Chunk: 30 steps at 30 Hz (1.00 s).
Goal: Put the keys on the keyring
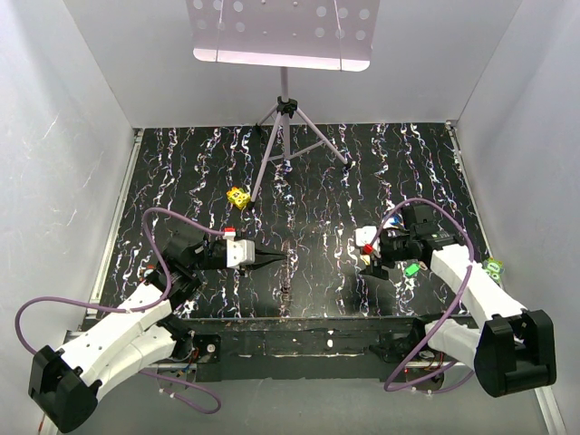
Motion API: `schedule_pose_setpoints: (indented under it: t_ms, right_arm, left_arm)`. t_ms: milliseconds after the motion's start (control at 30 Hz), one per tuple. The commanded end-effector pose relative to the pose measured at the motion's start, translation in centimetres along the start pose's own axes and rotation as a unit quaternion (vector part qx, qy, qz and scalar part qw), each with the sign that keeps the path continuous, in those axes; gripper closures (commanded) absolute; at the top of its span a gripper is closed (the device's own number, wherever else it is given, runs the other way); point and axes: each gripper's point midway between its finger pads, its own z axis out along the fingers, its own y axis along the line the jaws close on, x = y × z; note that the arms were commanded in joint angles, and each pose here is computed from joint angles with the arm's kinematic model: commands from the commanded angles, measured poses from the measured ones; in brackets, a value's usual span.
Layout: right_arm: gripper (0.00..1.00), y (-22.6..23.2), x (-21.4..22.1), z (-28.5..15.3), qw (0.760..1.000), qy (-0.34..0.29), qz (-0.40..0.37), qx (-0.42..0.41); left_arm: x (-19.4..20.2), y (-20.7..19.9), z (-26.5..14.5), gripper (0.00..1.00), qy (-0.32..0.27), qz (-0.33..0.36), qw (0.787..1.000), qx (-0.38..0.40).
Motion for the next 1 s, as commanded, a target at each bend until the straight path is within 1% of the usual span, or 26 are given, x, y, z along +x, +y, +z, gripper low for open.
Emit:
schedule_pose_setpoints:
  t_ms: [0, 133, 200, 267, 333, 400, 467, 567, 633, 700, 867, 933, 967]
  right_arm:
    - [0.20, -1.5, -0.6, 0.2, 0.999, 0.009, -0.042, 0.007]
    - [0.24, -2.4, 0.0, 0.3, 0.999, 0.029, -0.001, 0.014]
    - [0.27, -1.5, 0.1, 0.1, 0.999, 0.036, 0.037, -0.011]
    - [0.31, -1.2, 0.1, -0.1, 0.993, 0.042, 0.106, -0.025]
    - [0.33, -1.4, -0.1, -0.6, 0.983, 0.044, 0.176, -0.034]
    - [0.33, -2.1, 0.4, -1.0, 0.964, 0.058, 0.259, -0.026]
    - [0.34, -2.6, 0.8, -1.2, 0.939, 0.072, 0.336, -0.018]
    - [0.34, -1.9, 1.2, -0.9, 0.898, 0.089, 0.429, -0.028]
    - [0.32, -2.2, 1.7, -0.5, 0.874, 0.080, 0.479, -0.005]
    - [0.32, -2.2, 2.3, -0.2, 0.853, 0.080, 0.516, 0.001]
    - [0.32, -3.7, 3.2, 0.4, 0.819, 0.072, 0.568, 0.025]
    - [0.34, -3.9, 3.7, 0.4, 0.810, 0.073, 0.582, 0.025]
    - [0.34, -3.9, 4.0, 0.6, 0.809, 0.076, 0.583, 0.023]
  left_arm:
    - [-1.5, 0.5, -0.3, 1.00, -0.018, 0.030, 0.999, -0.011]
    - [-1.6, 0.4, -0.3, 1.00, -0.019, 0.031, 0.999, -0.009]
    - [-1.6, 0.4, -0.4, 1.00, -0.018, 0.032, 0.999, -0.009]
    - [-1.6, 0.4, -0.3, 1.00, -0.018, 0.030, 0.999, -0.008]
    - [-1.7, 0.4, -0.3, 1.00, -0.018, 0.030, 0.999, -0.008]
    - [-1.7, 0.4, -0.3, 1.00, -0.018, 0.031, 0.999, -0.007]
    - [-1.7, 0.3, -0.3, 1.00, -0.018, 0.029, 0.999, -0.005]
    - [-1.6, 0.2, -0.3, 1.00, -0.017, 0.027, 0.999, -0.002]
    - [-1.7, 0.3, -0.3, 1.00, -0.018, 0.027, 0.999, -0.002]
    - [-1.7, 0.2, -0.3, 1.00, -0.018, 0.026, 1.000, 0.000]
    - [-1.7, 0.1, -0.2, 1.00, -0.018, 0.024, 1.000, 0.002]
    - [-1.6, 0.1, -0.3, 1.00, -0.016, 0.024, 1.000, 0.002]
    - [-1.7, 0.1, -0.2, 1.00, -0.017, 0.024, 1.000, 0.003]
